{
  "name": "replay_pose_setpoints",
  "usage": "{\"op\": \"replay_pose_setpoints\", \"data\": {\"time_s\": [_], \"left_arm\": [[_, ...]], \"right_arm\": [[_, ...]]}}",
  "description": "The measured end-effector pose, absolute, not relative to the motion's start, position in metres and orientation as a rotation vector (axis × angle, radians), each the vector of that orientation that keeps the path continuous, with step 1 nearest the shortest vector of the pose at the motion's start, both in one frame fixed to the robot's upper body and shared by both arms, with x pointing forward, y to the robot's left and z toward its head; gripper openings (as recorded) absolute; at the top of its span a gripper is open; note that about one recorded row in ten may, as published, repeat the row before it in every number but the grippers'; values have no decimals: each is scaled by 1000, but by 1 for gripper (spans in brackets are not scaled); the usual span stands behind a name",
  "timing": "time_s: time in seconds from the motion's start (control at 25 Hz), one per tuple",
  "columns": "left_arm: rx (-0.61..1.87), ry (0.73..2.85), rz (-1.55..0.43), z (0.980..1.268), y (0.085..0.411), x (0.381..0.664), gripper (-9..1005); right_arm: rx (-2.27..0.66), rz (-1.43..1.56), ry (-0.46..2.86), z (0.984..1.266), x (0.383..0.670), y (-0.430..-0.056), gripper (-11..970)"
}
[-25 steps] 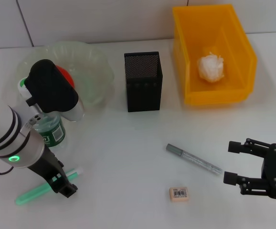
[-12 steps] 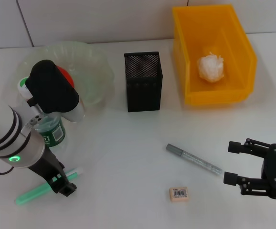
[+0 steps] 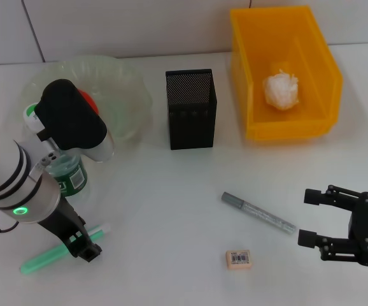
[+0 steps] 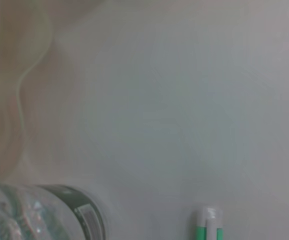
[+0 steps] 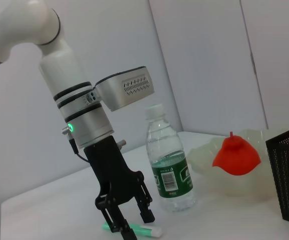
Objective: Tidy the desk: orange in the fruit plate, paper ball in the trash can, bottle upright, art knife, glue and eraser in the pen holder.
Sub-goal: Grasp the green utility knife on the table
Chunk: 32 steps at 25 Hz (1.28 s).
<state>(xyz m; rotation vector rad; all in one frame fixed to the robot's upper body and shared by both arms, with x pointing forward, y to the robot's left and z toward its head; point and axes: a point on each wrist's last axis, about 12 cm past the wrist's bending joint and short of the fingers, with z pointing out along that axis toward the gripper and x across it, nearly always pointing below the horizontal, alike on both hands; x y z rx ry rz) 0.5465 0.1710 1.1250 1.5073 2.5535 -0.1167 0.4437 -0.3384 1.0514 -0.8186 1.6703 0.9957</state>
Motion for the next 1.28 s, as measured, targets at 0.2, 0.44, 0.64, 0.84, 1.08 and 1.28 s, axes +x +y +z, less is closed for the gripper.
{"op": "replay_pose_setpoints", "data": {"time_s": [0.2, 0.44, 0.64, 0.84, 1.08, 1.28], "left_arm": [[1500, 2562, -116, 1126, 170, 547, 597], [1517, 2578, -141, 1132, 166, 547, 548], [1516, 2562, -137, 1133, 164, 549, 467], [1514, 2556, -132, 1133, 164, 550, 421], [1532, 2529, -118, 1132, 163, 551, 639], [1538, 2526, -115, 1132, 163, 551, 622]], "right_arm": [[-818, 997, 1670, 1051, 444, -338, 839], [-818, 997, 1669, 1051, 444, -338, 839], [-818, 998, 1671, 1051, 443, -338, 839], [-817, 998, 1673, 1051, 442, -338, 839], [-819, 997, 1676, 1050, 443, -338, 840], [-822, 996, 1676, 1051, 444, -338, 839]]}}
